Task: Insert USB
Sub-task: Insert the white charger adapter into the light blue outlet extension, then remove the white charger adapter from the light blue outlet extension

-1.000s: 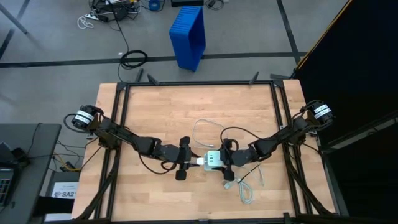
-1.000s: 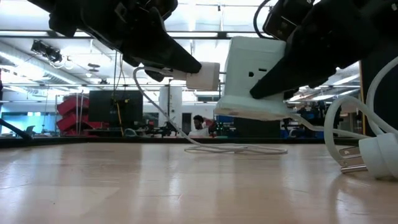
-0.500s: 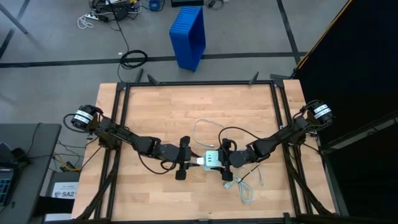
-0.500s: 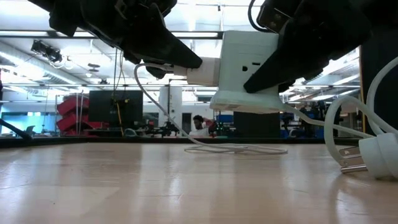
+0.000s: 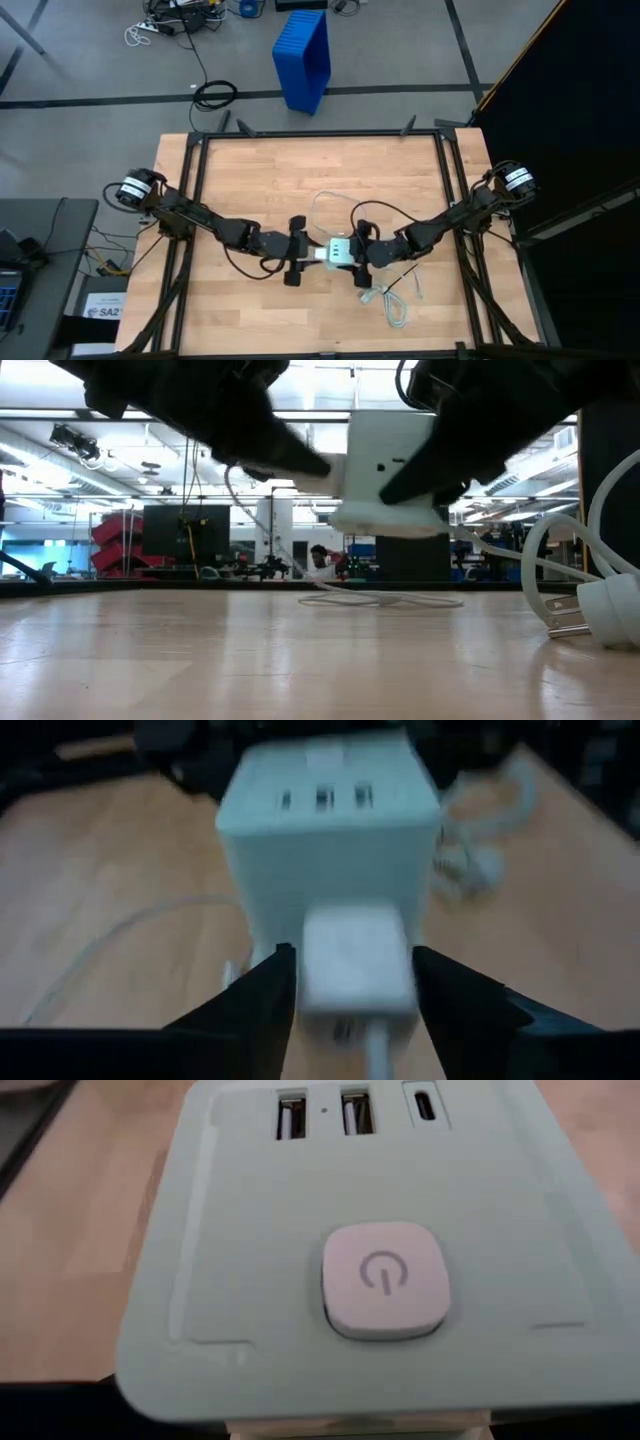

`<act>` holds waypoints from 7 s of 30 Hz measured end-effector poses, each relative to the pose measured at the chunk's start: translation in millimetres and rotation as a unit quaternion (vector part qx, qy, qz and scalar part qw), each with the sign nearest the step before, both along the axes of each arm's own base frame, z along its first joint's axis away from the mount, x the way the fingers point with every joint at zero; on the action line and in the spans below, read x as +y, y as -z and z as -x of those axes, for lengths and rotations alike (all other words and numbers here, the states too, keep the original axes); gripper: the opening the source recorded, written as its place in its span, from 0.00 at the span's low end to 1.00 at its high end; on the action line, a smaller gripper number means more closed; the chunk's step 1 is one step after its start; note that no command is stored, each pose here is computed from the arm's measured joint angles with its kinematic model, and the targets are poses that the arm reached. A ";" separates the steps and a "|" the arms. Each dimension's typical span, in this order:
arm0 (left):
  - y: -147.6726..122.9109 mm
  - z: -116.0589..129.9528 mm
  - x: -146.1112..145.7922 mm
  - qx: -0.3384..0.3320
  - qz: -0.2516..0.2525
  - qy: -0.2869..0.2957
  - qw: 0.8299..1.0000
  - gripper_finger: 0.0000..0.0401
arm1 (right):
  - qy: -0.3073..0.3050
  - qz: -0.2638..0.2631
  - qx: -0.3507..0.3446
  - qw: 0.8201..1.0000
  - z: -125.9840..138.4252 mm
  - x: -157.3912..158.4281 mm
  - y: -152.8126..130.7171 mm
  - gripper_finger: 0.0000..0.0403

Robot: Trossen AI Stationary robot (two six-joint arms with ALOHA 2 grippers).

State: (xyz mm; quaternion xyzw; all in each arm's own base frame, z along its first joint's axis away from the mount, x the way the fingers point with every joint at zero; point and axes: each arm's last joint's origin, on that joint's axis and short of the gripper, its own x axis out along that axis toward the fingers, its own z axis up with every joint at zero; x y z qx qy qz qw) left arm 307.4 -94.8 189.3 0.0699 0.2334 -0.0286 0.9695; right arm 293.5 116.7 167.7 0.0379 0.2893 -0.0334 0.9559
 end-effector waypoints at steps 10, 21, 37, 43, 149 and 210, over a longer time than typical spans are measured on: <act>-43.0 25.6 4.2 -0.030 0.023 -0.014 0.999 0.45 | 0.010 -0.020 0.056 0.998 8.2 0.8 9.4 0.71; -37.8 24.1 1.5 -0.029 0.010 -0.021 0.999 0.45 | 0.032 -0.029 0.085 0.995 21.9 -7.8 29.2 0.71; -18.9 2.3 -5.1 -0.070 -0.017 -0.009 0.997 0.45 | 0.060 -0.063 0.073 0.994 27.4 -12.3 37.7 0.88; -21.5 1.3 -5.4 -0.084 -0.012 -0.010 0.996 0.45 | 0.069 -0.072 0.069 0.993 26.5 -13.5 37.2 0.92; -14.6 4.0 -5.5 -0.045 -0.001 0.003 0.999 0.45 | 0.087 -0.026 0.011 0.996 45.1 13.2 -35.0 0.86; 0.7 -14.3 -5.7 -0.036 0.024 0.012 0.999 0.62 | 0.003 0.004 -0.075 0.997 8.6 -0.9 -21.1 0.87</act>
